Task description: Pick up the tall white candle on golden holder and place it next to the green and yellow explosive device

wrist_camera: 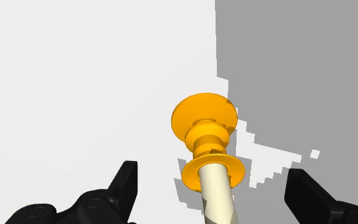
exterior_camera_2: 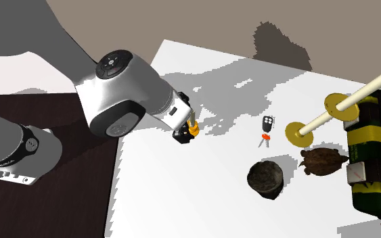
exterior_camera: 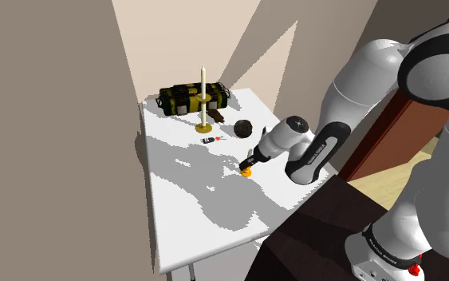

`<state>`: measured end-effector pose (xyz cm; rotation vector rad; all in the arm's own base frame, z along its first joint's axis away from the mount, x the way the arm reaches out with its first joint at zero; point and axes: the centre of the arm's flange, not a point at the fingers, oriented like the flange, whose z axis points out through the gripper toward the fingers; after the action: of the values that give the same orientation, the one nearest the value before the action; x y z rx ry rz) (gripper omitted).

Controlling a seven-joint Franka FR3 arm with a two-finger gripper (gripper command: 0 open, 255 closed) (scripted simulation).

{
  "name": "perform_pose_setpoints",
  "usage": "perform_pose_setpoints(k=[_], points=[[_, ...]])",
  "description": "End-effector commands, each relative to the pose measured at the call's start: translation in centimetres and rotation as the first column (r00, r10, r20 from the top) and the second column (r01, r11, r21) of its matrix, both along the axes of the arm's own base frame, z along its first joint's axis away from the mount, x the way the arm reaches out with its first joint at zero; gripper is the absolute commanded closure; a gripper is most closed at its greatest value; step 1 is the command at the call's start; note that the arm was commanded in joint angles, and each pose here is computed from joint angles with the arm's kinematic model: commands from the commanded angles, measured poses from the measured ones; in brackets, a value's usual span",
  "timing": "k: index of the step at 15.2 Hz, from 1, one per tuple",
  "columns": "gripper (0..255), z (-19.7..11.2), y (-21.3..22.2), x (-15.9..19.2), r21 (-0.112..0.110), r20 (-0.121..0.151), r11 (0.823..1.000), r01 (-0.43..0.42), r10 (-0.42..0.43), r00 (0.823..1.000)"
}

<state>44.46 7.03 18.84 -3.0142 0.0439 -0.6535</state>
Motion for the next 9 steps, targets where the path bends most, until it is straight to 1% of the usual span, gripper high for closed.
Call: perform_pose_setpoints(k=[1,6,7,9], points=[[0,-0.19,0.0,0.09,0.0,0.0,1.0,0.0,0.0,1.0],[0,-0.18,0.0,0.09,0.0,0.0,1.0,0.0,0.0,1.0],[255,-0.18,0.0,0.09,0.0,0.0,1.0,0.0,0.0,1.0],[255,-0.18,0.0,0.09,0.0,0.0,1.0,0.0,0.0,1.0]])
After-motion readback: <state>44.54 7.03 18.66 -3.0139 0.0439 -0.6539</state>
